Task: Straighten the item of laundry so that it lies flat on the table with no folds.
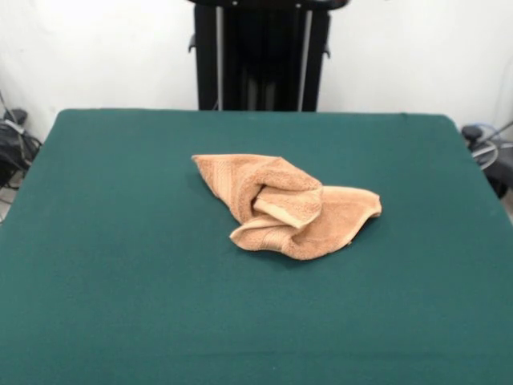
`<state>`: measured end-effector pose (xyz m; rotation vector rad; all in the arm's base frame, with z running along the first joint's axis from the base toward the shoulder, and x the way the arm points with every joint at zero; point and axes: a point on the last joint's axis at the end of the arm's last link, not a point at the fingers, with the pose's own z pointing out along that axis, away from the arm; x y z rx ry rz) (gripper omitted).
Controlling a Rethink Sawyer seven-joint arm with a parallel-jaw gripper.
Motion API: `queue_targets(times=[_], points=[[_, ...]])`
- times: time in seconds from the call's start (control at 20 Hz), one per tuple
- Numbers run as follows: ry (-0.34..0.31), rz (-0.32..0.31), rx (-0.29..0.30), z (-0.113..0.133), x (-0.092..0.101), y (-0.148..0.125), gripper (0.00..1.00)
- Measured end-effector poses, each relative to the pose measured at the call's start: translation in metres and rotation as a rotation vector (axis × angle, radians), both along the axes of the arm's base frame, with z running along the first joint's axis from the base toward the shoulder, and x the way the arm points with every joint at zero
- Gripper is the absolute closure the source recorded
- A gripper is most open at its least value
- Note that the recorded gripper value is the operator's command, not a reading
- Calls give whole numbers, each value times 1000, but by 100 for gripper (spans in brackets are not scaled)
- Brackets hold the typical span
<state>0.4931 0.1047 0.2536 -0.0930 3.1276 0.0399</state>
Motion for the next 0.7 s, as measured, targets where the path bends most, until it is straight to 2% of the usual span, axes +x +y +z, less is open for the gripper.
queue_targets(times=[0.15, 0.5, 0.7], points=[[-12, -8, -1, 5, 2, -3, 0], [-19, -69, 3, 9, 5, -32, 0], [-12, -163, 14, 1, 4, -80, 0]])
